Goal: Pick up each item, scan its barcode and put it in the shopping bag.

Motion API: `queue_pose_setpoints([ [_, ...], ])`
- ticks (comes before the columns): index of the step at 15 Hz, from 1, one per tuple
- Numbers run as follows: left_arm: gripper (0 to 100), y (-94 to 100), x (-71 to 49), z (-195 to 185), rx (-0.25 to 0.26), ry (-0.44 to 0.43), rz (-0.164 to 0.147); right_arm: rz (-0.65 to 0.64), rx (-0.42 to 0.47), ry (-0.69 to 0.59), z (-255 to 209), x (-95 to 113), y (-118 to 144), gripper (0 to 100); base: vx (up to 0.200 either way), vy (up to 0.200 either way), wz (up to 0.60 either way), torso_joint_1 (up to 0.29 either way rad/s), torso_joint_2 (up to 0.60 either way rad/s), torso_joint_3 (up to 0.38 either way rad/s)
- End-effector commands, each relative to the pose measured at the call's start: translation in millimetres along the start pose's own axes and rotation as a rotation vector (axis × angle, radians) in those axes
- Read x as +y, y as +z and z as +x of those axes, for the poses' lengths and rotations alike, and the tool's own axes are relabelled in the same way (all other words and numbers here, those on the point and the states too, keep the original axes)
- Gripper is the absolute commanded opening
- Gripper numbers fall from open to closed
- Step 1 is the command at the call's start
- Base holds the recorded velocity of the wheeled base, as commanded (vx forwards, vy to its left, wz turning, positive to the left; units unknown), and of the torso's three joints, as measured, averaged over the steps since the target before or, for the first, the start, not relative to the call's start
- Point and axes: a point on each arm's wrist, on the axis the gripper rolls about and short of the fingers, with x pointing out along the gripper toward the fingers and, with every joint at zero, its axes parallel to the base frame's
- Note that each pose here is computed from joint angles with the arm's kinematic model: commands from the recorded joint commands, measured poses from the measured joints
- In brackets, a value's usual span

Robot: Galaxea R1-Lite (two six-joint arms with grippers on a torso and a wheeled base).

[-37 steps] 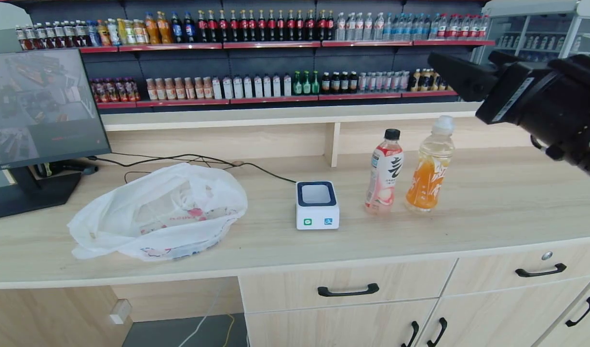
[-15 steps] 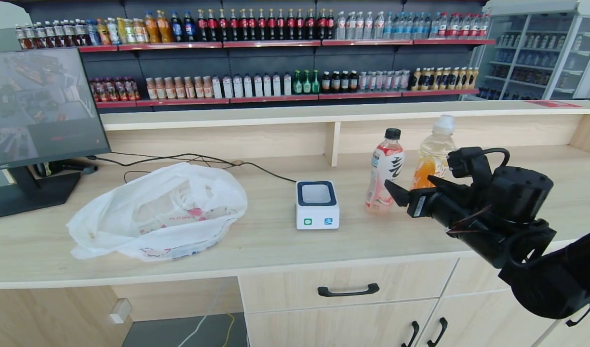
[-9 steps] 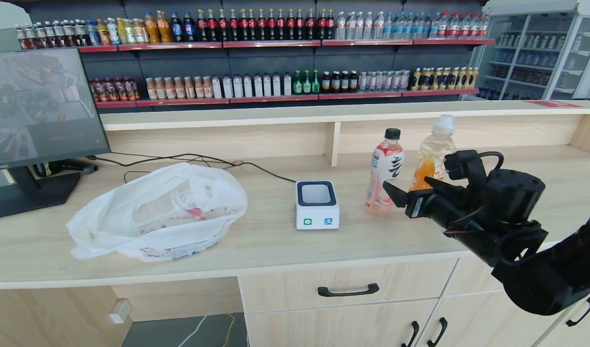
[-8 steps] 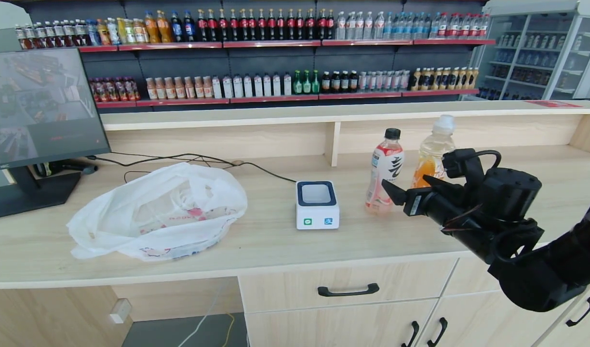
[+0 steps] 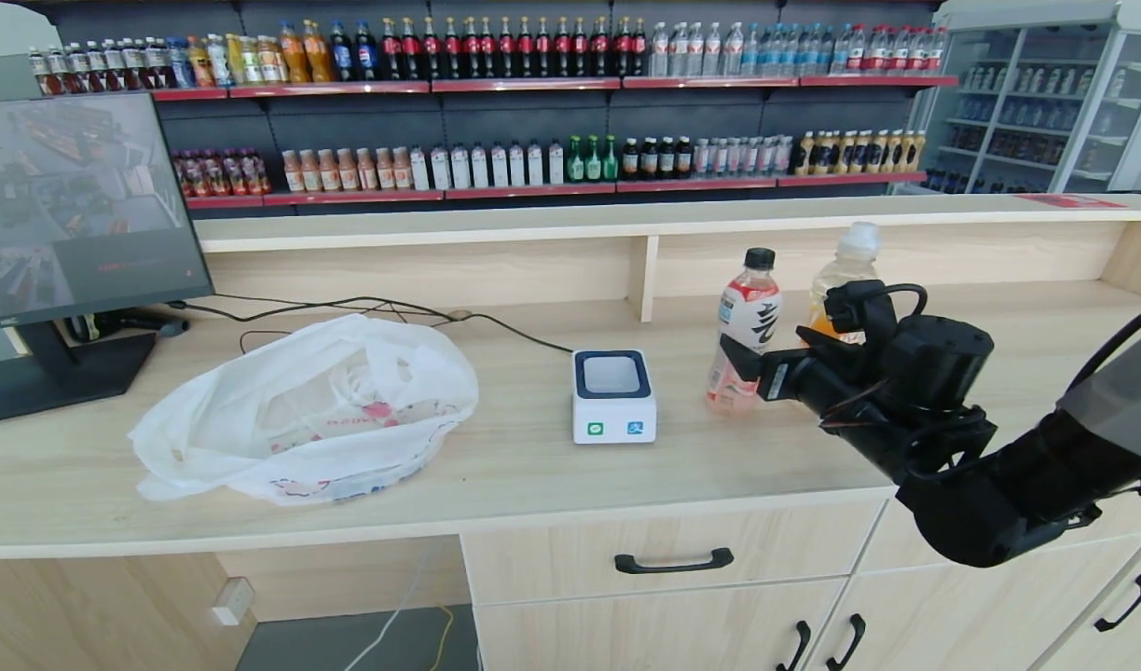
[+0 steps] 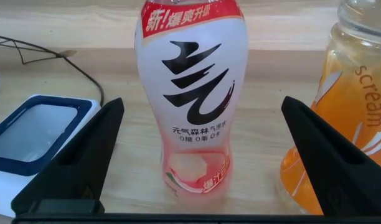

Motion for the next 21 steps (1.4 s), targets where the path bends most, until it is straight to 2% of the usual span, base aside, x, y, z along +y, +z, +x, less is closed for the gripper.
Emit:
queue_pose_setpoints([
  [1, 100, 0.0, 0.0, 0, 0.000, 0.000, 0.000, -0.003, 0.011, 0.002, 3, 1, -5, 100, 0.000, 0.000, 0.00, 0.000, 0.00, 0.000],
  [8, 100, 0.0, 0.0, 0, 0.000, 0.000, 0.000, -0.006, 0.017, 0.002, 11, 1, -12, 100, 0.000, 0.000, 0.00, 0.000, 0.00, 0.000],
  [21, 100, 0.0, 0.0, 0, 0.000, 0.000, 0.000, -0.019, -0.028, -0.008, 37, 0, -17, 100, 0.000, 0.000, 0.00, 0.000, 0.00, 0.000],
])
